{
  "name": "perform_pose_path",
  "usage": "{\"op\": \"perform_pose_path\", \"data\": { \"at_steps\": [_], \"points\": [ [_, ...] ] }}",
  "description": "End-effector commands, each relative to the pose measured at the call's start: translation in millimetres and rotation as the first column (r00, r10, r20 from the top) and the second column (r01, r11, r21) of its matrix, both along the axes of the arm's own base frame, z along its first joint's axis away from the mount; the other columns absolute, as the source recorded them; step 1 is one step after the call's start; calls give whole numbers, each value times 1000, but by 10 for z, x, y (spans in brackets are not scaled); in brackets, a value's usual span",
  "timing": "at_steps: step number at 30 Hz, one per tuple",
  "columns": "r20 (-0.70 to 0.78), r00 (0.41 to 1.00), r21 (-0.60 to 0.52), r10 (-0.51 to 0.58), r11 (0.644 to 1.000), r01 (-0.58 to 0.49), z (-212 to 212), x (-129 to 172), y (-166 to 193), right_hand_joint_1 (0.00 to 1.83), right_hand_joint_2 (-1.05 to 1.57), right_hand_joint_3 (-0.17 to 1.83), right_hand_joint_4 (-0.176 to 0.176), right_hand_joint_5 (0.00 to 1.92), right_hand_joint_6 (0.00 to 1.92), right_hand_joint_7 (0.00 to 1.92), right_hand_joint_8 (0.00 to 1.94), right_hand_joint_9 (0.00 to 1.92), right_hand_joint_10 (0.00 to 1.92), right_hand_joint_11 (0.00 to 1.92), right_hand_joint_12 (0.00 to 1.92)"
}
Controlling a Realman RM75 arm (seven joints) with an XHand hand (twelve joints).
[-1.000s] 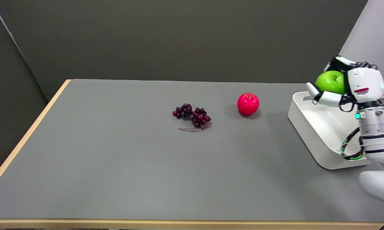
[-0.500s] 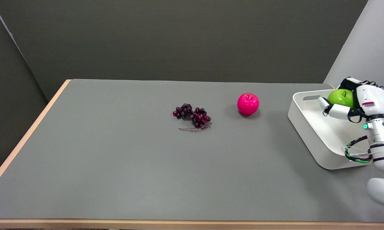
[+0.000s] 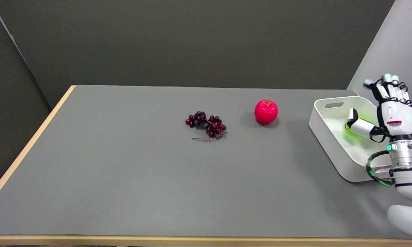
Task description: Place the green apple into the white box.
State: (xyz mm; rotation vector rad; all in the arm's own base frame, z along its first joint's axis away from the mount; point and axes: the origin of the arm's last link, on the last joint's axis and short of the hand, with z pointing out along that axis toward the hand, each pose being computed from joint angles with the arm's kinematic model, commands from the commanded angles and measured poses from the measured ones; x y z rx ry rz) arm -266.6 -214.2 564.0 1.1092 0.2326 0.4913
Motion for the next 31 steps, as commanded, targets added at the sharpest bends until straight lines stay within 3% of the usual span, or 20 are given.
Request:
{"op": "perform_pose_path", "data": {
  "at_steps": [1,10,12,14,17,20,22,24,25,26,28,31],
  "points": [
    [42,988,-2,150,989,-151,-263,-87,393,591,661,745,69,70,278,-1,-1,-1,-1,-1,-1],
    [6,956,86,293,952,-292,-456,251,376,543,638,759,76,77,282,-1,-1,-1,-1,-1,-1],
    [1,931,120,364,925,-362,-549,369,385,537,646,756,70,85,284,-1,-1,-1,-1,-1,-1],
    [1,887,168,461,874,-455,-693,535,415,528,665,746,60,94,285,-1,-1,-1,-1,-1,-1],
    [13,848,225,531,824,-519,-862,701,476,489,697,782,41,106,296,-1,-1,-1,-1,-1,-1],
    [-16,818,232,575,798,-557,-947,798,650,456,697,877,27,113,340,-1,22,-1,-1,-1,-1],
    [-19,795,216,607,778,-589,-963,828,806,467,723,813,27,150,323,-1,118,-1,-1,-1,-1],
    [-10,764,191,645,751,-632,-975,838,955,446,709,915,30,143,393,3,176,-1,1,-1,-1],
    [-3,755,177,655,744,-645,-977,824,1030,521,675,949,28,141,439,28,178,-1,14,-1,-1],
    [11,761,166,649,749,-641,-979,795,1076,608,635,988,26,138,491,57,180,-1,29,-1,-1],
    [26,783,127,621,775,-619,-983,704,1229,429,737,829,32,198,377,63,229,-1,92,-1,-1],
    [42,807,93,589,802,-591,-997,593,1369,387,743,859,32,202,399,95,235,-1,159,-1,-1]
  ]
}}
